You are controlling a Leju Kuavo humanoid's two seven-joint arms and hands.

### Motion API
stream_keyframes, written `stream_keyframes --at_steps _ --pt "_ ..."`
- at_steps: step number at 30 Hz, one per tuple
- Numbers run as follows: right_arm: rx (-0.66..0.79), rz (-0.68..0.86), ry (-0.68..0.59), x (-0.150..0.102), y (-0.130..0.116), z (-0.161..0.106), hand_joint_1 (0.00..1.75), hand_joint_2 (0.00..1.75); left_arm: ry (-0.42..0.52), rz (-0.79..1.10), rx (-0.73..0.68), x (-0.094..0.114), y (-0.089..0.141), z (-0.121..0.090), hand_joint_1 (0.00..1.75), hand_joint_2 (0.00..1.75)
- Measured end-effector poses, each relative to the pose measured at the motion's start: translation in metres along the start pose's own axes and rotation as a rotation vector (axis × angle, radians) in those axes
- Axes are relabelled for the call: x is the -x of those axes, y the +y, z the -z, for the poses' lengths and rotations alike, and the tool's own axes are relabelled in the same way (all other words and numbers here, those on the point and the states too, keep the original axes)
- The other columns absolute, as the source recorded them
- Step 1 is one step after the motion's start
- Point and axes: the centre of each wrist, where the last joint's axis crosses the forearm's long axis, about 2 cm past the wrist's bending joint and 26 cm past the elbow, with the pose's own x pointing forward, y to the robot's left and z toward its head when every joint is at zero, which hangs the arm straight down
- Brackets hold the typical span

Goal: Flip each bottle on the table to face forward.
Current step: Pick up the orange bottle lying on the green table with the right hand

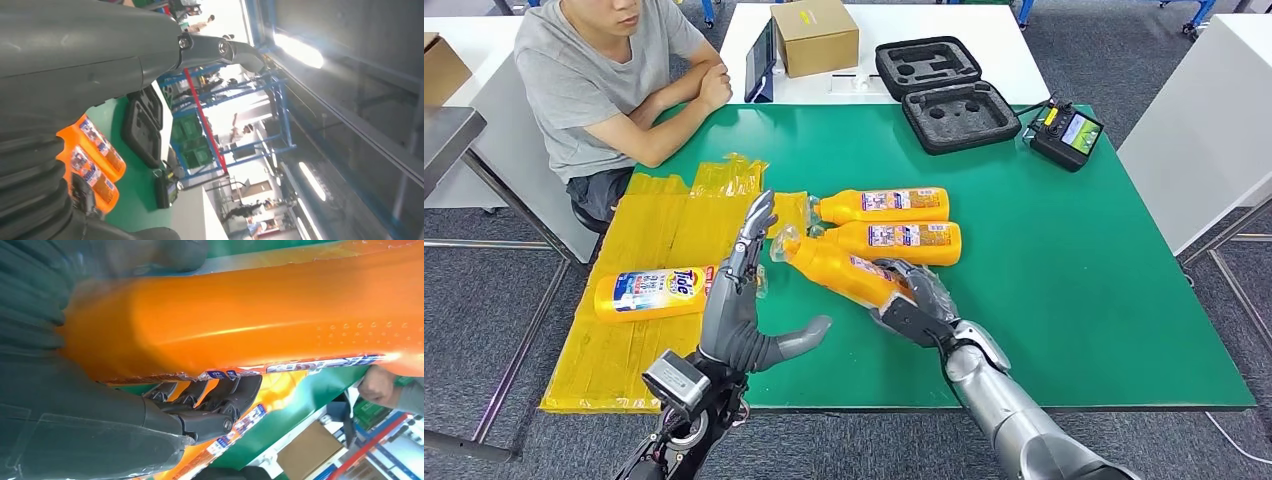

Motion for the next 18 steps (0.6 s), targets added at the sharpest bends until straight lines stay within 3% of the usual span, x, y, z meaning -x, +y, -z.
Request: stream_keyframes --at_steps 7,18 --pt "0.109 0.067 0.006 -0.002 0.003 -0.007 1.75 1.75 0.016 0.022 -0.101 -0.004 0.003 -0.005 0.0 1.75" --pt "0.183 0.083 -0.063 -0.013 0.002 -0.013 1.75 1.75 0.158 -0.001 -0.206 0.018 0.0 -0.022 0.0 1.75"
